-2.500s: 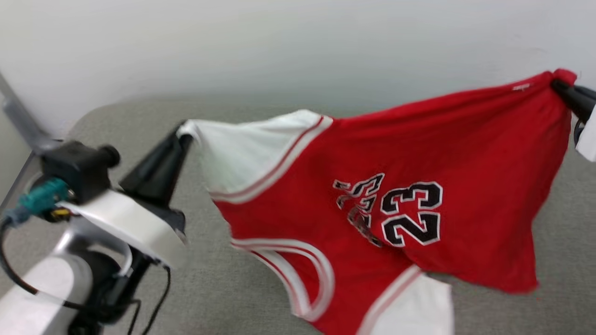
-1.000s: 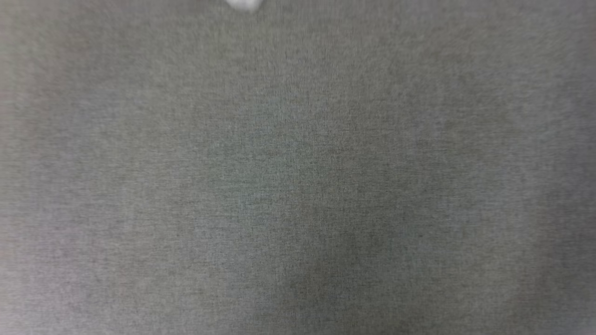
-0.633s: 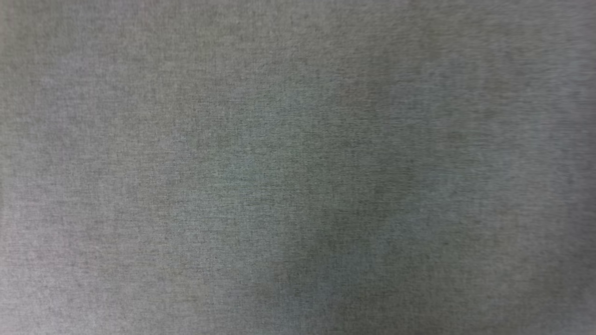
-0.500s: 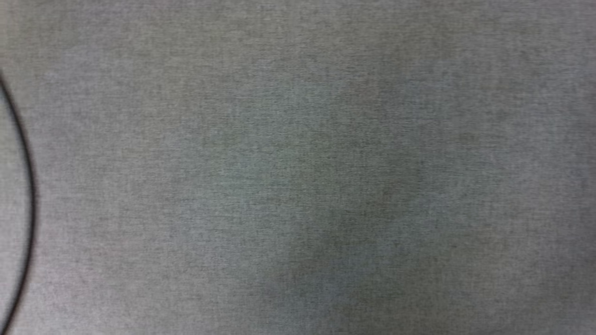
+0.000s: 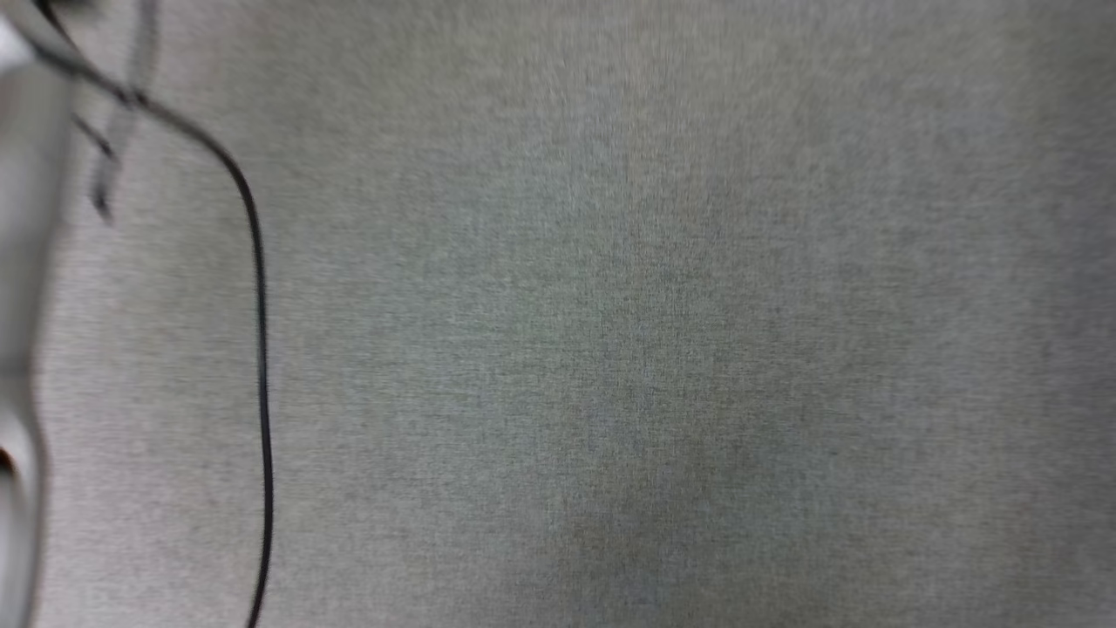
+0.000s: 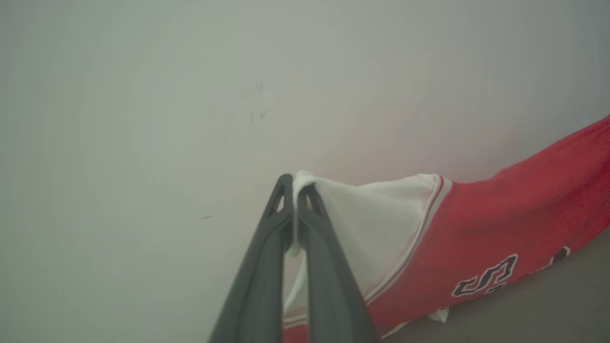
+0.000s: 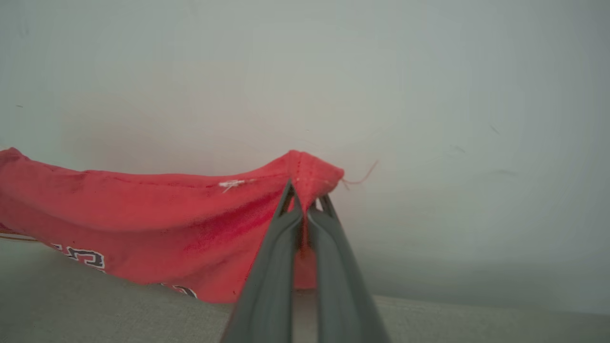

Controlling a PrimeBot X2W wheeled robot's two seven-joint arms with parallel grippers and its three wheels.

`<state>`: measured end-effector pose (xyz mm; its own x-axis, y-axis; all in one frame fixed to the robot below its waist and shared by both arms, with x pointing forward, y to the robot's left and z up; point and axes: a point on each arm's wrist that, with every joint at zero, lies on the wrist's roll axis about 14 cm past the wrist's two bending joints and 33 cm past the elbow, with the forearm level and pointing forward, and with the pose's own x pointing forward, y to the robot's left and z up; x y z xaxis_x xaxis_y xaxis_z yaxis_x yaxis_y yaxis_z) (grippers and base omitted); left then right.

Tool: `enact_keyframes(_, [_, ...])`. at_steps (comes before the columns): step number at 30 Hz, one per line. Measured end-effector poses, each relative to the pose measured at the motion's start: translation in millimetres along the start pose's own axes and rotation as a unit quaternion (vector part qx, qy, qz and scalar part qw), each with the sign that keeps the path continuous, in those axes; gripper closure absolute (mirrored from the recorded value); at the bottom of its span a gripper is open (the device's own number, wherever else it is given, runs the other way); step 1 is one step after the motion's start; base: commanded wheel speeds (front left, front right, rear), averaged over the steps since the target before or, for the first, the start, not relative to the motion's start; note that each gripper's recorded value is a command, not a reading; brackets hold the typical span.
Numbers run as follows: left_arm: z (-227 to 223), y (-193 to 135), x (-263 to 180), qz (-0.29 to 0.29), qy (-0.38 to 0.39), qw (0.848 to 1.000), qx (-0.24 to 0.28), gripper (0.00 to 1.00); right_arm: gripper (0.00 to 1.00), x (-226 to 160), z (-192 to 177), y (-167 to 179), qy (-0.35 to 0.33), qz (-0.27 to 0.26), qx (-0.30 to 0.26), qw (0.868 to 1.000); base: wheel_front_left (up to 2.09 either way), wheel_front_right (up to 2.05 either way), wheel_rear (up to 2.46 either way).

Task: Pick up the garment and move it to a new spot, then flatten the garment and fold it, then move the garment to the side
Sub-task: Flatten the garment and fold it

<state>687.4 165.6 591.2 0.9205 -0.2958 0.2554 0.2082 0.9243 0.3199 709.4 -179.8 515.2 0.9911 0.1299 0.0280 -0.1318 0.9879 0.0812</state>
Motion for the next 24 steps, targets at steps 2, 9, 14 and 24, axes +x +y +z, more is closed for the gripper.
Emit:
enact_keyframes(2, [-6.6, -11.2, -19.8, -0.01, 0.016, 1.0, -0.01, 1.0, 1.0, -14.7, -6.6, 2.4, 0.013, 0.003, 0.006, 1.0, 0.0, 0.0, 0.0])
enact_keyframes(9, [-24.6, -44.1, -102.2, -0.031, 0.083, 0.995, -0.054, 1.0, 1.0, -86.5, -42.5, 8.1, 0.084, 0.015, 0.021, 0.996, 0.0, 0.0, 0.0])
enact_keyframes(14, [-40.3, -64.4, -171.1, -0.048, 0.148, 0.985, -0.079, 1.0, 1.0, -143.4, -63.5, 9.8, 0.142, 0.022, 0.031, 0.989, 0.0, 0.0, 0.0])
enact_keyframes(24, [-46.0, -109.1, -285.0, -0.094, 0.245, 0.959, -0.109, 1.0, 1.0, -241.2, -97.5, 3.1, 0.254, 0.011, 0.072, 0.965, 0.0, 0.0, 0.0])
